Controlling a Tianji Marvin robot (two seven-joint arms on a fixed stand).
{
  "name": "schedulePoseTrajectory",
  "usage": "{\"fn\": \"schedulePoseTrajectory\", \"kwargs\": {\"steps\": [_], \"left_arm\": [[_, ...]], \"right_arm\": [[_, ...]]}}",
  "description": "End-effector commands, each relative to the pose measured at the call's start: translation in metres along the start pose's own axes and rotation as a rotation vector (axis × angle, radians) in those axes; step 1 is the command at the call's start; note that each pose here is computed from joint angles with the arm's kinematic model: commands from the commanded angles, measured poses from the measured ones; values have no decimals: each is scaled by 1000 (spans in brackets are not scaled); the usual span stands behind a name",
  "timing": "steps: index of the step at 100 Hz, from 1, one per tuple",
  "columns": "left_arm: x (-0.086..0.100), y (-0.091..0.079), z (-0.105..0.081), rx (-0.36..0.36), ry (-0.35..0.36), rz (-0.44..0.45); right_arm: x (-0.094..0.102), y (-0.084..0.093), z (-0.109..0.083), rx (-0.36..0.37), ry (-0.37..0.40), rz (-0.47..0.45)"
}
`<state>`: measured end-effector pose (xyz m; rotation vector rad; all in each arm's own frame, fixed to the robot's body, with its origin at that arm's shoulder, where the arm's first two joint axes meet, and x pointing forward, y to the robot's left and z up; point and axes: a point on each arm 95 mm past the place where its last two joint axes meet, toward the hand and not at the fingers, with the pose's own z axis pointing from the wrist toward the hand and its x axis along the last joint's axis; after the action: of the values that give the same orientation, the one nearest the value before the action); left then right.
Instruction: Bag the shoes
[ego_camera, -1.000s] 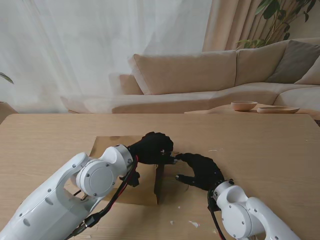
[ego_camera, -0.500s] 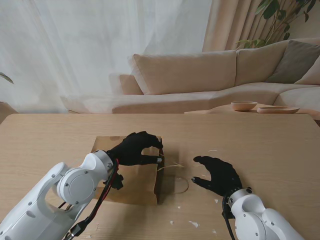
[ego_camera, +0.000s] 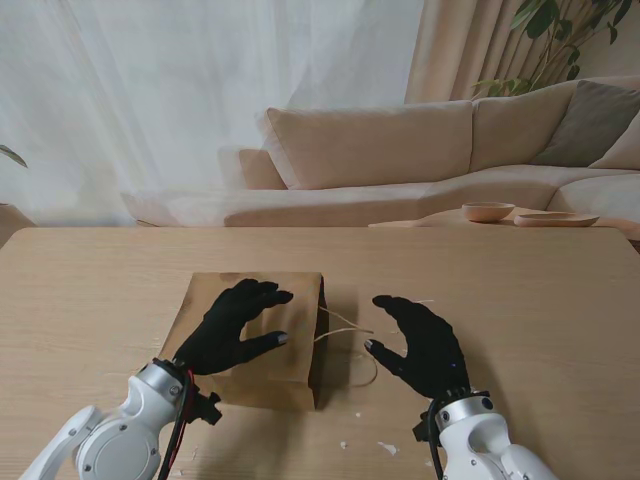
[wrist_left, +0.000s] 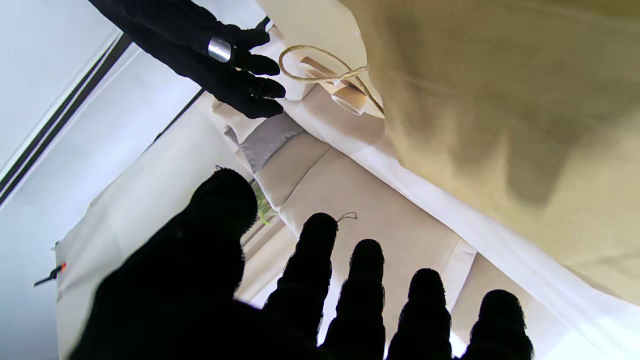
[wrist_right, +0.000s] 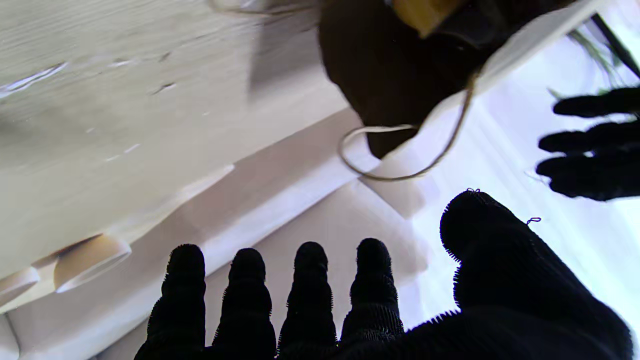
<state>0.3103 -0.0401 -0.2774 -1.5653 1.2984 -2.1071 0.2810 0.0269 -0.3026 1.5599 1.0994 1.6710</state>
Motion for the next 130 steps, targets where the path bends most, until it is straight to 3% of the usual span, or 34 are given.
{"fn": "schedulePoseTrajectory", "kwargs": {"steps": [1,17,31,51,79,108,130], "left_arm": [[-5,13,-7,-8,-20,-49],[-9,26,-15,55,-15,-116],[-10,38,-17,61,-24,-149],[-11,53,-18,50,-53,-222],[-15,59,-14,100,-81,-345],[-22,52,-7,107,-108,-354],[-23,53,-9,82,-119,-367]], "right_arm": [[17,-5,0,17,32,42],[37,-15,8,11,90,121],[44,-25,16,32,129,183],[36,-40,22,38,151,278],[26,-48,30,61,161,398],[17,-50,31,102,148,406],[18,-50,32,92,157,403]]}}
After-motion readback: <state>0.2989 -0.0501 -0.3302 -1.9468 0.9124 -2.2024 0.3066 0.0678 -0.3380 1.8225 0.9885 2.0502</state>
